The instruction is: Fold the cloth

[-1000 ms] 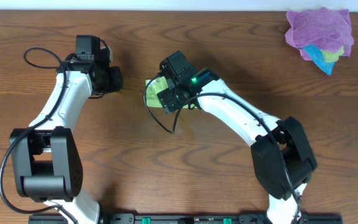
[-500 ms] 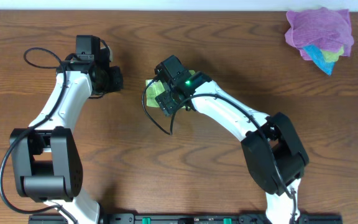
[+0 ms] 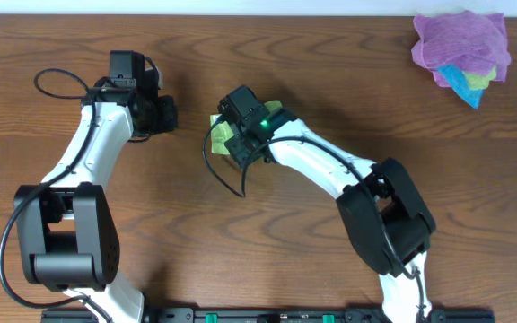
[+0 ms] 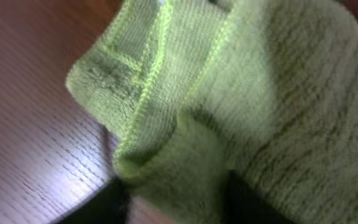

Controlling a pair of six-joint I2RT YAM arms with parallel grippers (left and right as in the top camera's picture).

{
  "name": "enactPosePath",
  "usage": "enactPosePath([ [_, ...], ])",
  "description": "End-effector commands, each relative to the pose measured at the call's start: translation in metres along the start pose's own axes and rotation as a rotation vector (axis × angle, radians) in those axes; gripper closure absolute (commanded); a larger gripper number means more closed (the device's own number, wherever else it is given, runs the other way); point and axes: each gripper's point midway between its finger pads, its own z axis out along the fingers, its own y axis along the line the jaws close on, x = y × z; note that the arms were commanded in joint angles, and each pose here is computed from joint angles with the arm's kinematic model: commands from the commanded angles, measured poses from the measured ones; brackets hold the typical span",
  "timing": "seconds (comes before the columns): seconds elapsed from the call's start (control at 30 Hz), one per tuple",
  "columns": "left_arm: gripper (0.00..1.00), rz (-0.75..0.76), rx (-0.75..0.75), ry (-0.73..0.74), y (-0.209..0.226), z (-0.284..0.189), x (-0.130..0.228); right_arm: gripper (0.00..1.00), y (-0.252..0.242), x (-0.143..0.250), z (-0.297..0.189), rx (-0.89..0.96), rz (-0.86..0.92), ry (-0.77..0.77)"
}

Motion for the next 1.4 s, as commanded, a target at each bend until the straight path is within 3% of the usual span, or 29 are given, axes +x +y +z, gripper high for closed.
enactPosePath([
  [0.0, 0.8, 0.011, -0.009, 0.01, 0.003, 0.003, 0.003, 0.93, 0.004, -0.001, 0.004, 0.004, -0.009, -0.003],
  [0.03, 0.8, 0.011, -0.009, 0.01, 0.003, 0.003, 0.003, 0.99, 0.004, -0.002, 0.004, 0.003, -0.009, -0.007],
  [0.73, 0.8, 0.011, -0.009, 0.01, 0.003, 0.003, 0.003, 0.99, 0.005, -0.05, -0.018, -0.007, 0.048, -0.137],
  [1.37, 0.79, 0.014, -0.006, -0.005, 0.002, 0.003, -0.001, 0.99, 0.031, -0.051, -0.002, -0.114, 0.102, -0.137],
])
